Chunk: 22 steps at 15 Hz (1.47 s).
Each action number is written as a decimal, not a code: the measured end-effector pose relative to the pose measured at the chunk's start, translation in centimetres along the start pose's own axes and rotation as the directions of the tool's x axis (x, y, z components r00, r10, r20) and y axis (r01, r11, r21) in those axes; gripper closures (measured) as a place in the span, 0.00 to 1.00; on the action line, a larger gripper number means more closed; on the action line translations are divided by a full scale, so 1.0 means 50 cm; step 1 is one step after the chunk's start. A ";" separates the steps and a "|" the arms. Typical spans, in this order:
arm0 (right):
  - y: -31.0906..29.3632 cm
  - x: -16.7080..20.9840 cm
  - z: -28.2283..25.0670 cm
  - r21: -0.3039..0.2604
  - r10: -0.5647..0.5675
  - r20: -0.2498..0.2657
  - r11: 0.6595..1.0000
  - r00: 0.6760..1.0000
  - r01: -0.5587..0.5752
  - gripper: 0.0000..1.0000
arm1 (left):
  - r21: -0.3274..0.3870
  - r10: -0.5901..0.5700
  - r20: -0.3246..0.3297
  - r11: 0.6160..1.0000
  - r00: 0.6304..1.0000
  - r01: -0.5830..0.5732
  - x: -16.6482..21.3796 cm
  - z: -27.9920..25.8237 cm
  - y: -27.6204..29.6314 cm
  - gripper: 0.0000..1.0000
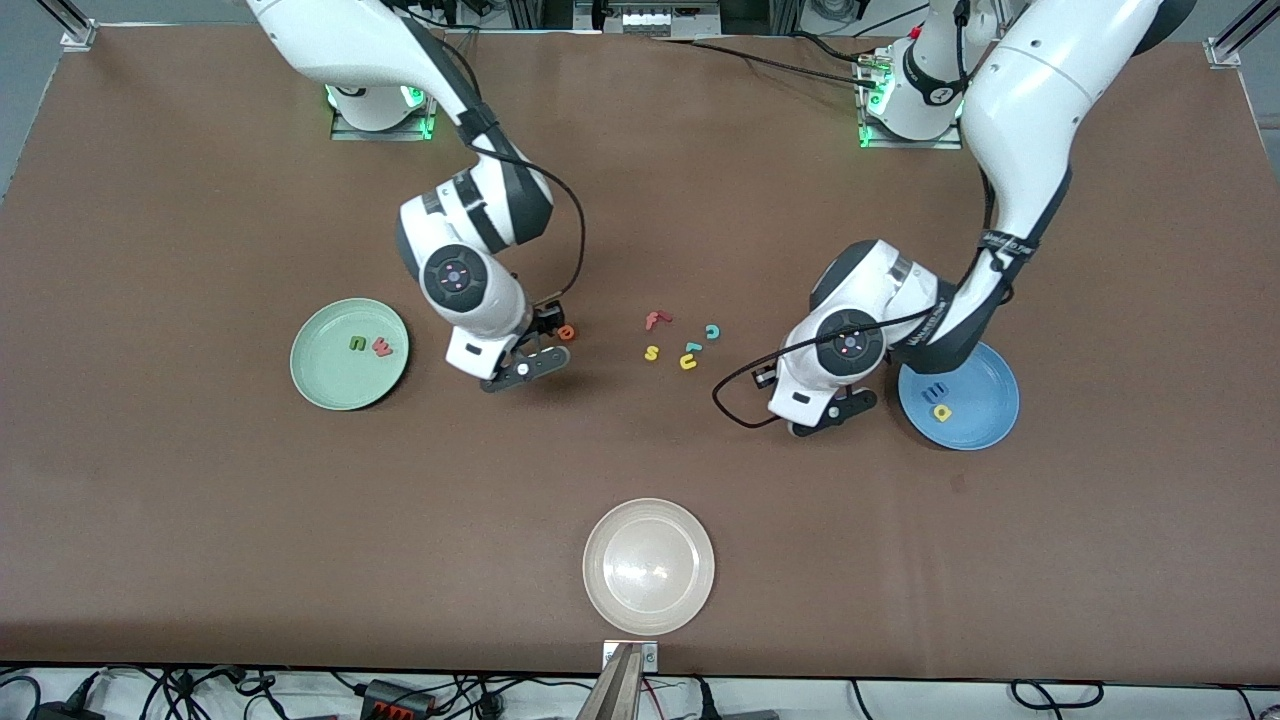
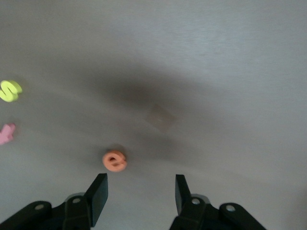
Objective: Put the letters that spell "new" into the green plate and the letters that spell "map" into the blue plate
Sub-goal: 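Place the b on the blue plate while the right gripper opens over the e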
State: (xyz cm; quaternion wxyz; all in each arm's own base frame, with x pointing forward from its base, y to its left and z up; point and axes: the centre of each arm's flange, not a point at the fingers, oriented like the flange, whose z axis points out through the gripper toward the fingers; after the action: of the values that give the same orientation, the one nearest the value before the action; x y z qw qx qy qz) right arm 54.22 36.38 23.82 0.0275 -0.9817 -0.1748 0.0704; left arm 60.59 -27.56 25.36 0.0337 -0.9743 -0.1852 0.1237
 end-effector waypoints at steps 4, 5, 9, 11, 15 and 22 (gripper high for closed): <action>-0.057 -0.013 0.041 -0.011 0.044 0.014 0.999 0.999 -0.044 0.36 | 0.019 0.143 0.016 0.990 0.990 -0.143 0.062 -0.047 -0.095 0.72; -0.067 -0.016 0.049 -0.014 0.054 0.019 0.998 0.998 -0.054 0.36 | 0.017 0.178 0.021 0.984 0.984 -0.179 0.079 -0.053 -0.120 0.72; -0.088 -0.021 0.078 -0.021 0.097 0.022 0.995 0.995 -0.096 0.36 | -0.005 0.320 0.036 0.947 0.947 -0.320 0.154 -0.059 -0.226 0.72; -0.085 -0.016 0.088 -0.022 0.100 0.013 0.995 0.995 -0.099 0.36 | -0.024 0.383 0.038 0.924 0.923 -0.383 0.197 -0.059 -0.296 0.72; -0.079 -0.014 0.106 -0.039 0.111 0.010 0.993 0.994 -0.110 0.36 | -0.052 0.462 0.040 0.886 0.886 -0.460 0.250 -0.052 -0.401 0.72; -0.097 -0.021 0.118 -0.046 0.115 0.017 0.992 0.993 -0.114 0.40 | -0.054 0.555 0.003 0.831 0.832 -0.554 0.292 0.013 -0.503 0.72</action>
State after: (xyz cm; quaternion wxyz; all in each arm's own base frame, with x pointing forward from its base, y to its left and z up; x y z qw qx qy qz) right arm 50.71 40.75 18.49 -0.0002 -0.9897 -0.1201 0.0774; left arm 64.72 1.21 24.22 -0.0299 -0.9855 0.1015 0.1326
